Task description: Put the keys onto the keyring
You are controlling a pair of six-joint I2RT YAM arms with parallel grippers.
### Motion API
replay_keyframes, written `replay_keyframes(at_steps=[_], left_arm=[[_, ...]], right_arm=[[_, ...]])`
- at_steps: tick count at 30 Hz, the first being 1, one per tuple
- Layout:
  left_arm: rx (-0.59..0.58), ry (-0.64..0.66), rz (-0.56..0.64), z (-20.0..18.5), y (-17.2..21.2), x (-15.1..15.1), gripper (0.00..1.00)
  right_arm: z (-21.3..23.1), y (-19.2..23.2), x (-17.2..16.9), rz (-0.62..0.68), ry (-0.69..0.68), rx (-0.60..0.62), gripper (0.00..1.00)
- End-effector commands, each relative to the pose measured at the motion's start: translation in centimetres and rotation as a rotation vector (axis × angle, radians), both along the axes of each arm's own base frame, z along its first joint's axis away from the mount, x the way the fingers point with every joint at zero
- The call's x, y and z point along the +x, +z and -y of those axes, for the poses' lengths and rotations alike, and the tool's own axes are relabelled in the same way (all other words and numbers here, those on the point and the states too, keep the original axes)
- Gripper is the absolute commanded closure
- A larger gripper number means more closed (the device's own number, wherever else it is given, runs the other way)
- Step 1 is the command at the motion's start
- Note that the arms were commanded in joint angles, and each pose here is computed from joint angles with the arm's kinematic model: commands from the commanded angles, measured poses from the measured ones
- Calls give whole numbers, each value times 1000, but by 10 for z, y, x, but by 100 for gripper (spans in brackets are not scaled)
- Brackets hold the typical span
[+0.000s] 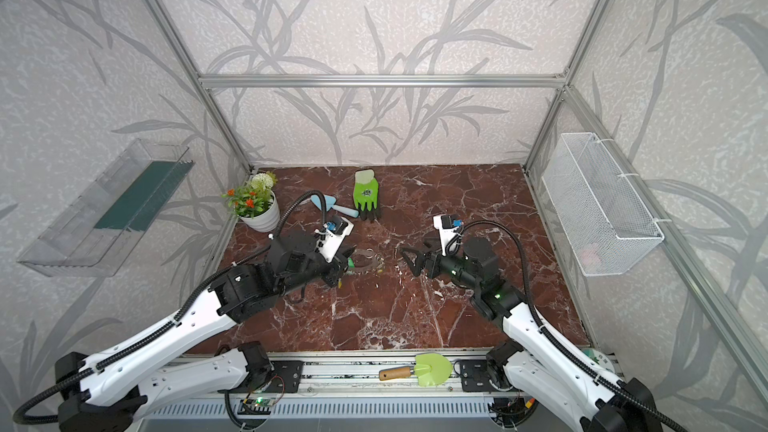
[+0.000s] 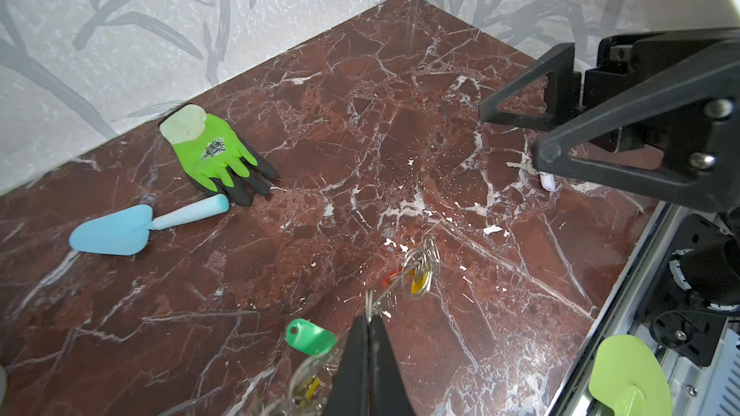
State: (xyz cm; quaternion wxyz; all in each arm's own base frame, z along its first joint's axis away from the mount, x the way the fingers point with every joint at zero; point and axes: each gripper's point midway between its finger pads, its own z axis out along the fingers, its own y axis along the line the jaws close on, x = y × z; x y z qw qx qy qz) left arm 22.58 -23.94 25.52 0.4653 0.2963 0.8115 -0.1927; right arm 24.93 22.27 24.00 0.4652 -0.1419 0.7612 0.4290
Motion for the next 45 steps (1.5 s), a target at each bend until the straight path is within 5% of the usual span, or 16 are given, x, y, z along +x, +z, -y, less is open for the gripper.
replay_keyframes(at_steps=[1,11,24,45], left_arm=[[-206,-13,96,12,38,3,100],[-419,-31,175,14,33,-3,100],[-484,22,181,16,17,8,100],[-606,95,146,12,16,15,100]], right_arm=[[-14,29,-4,83,73,26,3],[-36,32,-5,96,142,-11,10],[-63,-3,-5,17,228,-30,25],[-80,-16,-18,-15,315,-18,85]])
